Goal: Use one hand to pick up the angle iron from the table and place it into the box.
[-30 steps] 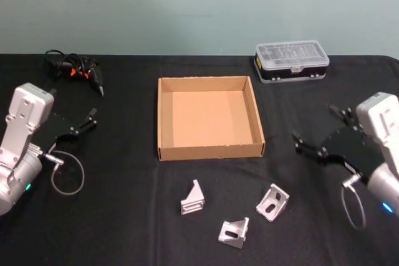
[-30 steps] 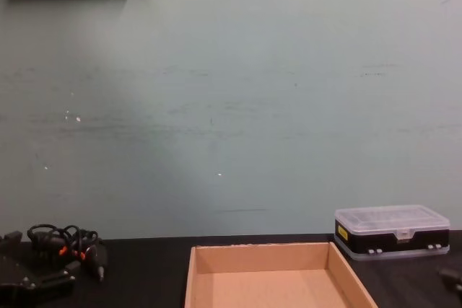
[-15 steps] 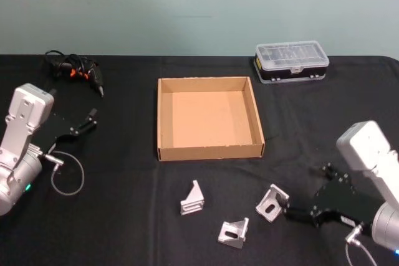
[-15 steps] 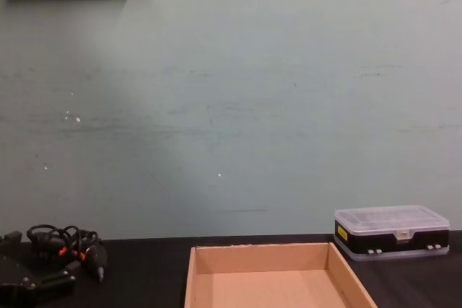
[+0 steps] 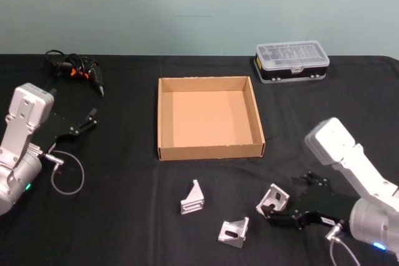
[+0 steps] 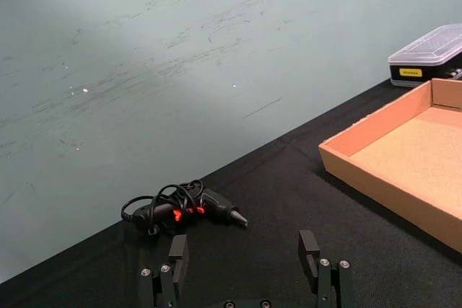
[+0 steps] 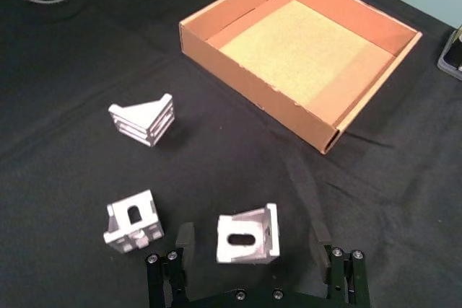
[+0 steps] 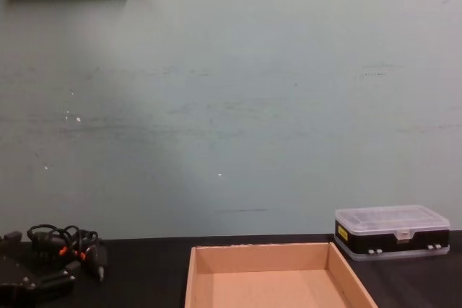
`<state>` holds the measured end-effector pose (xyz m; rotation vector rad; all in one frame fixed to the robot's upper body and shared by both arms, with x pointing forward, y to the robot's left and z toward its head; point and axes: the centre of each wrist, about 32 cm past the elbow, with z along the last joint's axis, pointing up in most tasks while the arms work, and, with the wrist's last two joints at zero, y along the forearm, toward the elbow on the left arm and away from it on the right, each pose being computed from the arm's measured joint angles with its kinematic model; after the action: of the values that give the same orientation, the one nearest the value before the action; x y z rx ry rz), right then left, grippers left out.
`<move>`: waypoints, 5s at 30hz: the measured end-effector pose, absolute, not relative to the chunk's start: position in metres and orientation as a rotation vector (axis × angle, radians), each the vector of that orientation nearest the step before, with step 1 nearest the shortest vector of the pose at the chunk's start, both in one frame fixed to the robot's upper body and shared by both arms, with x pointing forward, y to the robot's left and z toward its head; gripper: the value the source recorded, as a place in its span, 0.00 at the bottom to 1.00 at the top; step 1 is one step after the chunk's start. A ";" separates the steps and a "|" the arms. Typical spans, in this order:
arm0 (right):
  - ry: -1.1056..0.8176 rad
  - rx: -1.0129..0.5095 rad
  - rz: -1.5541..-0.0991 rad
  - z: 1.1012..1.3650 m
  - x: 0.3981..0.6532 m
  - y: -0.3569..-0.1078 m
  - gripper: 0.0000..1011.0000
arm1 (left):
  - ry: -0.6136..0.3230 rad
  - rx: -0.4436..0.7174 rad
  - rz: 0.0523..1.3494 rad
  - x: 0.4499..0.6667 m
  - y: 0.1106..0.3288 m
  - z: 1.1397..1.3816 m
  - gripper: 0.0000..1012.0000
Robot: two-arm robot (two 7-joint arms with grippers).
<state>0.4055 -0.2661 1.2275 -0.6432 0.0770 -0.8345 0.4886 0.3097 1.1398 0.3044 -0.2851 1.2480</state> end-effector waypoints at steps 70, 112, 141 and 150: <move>0.157 -0.661 -0.925 1.214 0.418 -0.253 0.11 | -0.285 0.304 1.248 0.489 0.310 1.140 0.99; -0.035 -0.545 -0.936 1.292 0.502 -0.190 0.06 | -0.285 0.305 1.248 0.489 0.310 1.140 0.99; 0.023 -0.567 -1.049 1.225 0.585 -0.169 0.06 | -0.285 0.304 1.248 0.489 0.310 1.140 0.99; 0.022 -0.563 -1.051 1.222 0.587 -0.170 0.06 | -0.285 0.304 1.248 0.489 0.310 1.140 0.99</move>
<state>0.5874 -0.1699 1.2216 -0.5626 0.0222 -1.0506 0.4886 0.3097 1.1398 0.3045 -0.2851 1.2480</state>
